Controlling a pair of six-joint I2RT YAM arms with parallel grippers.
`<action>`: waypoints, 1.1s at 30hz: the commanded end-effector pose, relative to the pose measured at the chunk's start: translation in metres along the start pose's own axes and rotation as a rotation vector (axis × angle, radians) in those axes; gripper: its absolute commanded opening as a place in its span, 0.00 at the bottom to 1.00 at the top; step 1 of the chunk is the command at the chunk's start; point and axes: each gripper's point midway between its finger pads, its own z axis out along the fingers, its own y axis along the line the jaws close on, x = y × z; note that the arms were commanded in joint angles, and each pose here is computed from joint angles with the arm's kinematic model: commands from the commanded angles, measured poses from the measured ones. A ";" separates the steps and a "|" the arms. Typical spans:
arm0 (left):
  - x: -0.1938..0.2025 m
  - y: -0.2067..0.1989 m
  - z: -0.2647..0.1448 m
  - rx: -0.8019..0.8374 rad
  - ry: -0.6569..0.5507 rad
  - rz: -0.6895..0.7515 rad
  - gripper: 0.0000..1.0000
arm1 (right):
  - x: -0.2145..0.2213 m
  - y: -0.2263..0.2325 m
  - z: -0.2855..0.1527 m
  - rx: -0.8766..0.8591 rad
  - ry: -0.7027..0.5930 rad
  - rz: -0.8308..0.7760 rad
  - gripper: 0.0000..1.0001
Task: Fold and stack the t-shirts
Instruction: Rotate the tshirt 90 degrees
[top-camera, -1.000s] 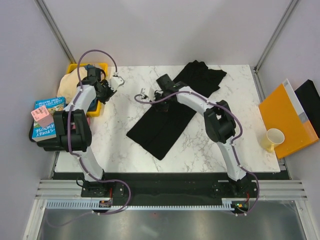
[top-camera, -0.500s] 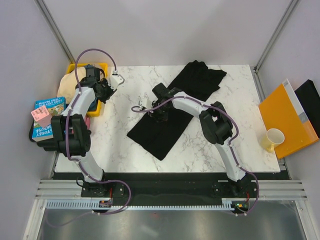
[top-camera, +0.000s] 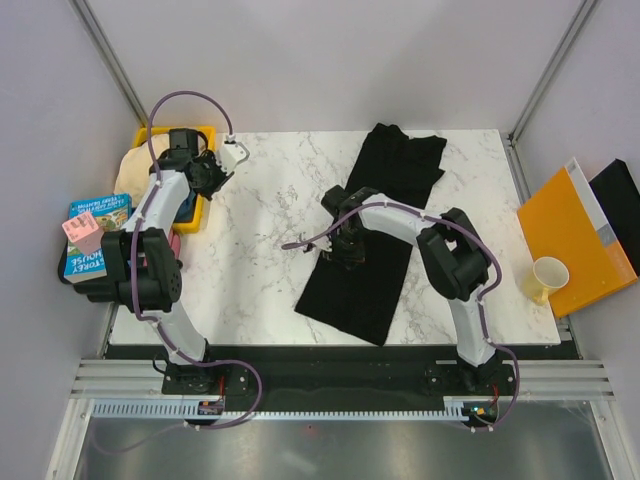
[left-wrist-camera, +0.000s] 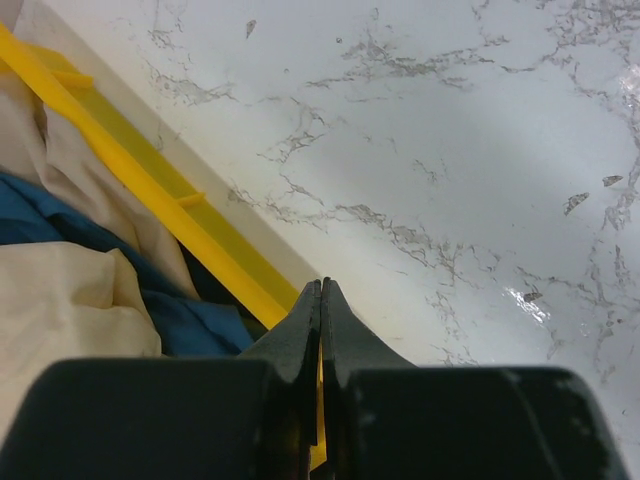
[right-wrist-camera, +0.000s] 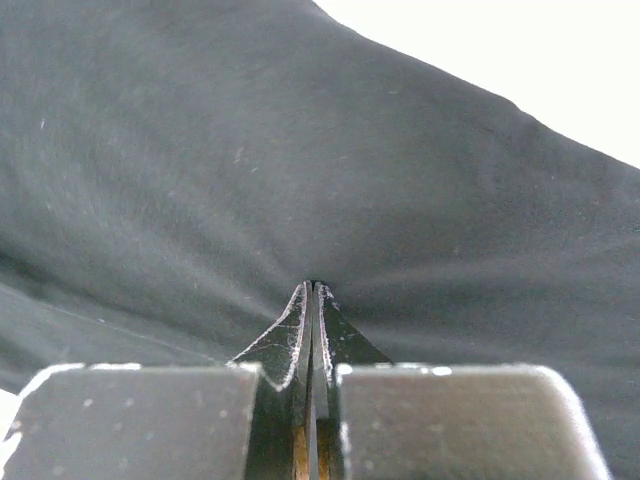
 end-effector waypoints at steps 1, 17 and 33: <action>-0.026 0.012 0.001 -0.013 -0.073 0.084 0.02 | 0.036 0.052 -0.026 -0.137 0.115 -0.004 0.00; -0.071 0.000 0.011 0.015 -0.141 0.204 0.02 | 0.004 -0.147 -0.149 0.559 -0.124 0.280 0.00; -0.071 -0.011 0.005 0.017 -0.133 0.252 0.02 | 0.107 -0.306 -0.132 1.056 -0.021 0.619 0.00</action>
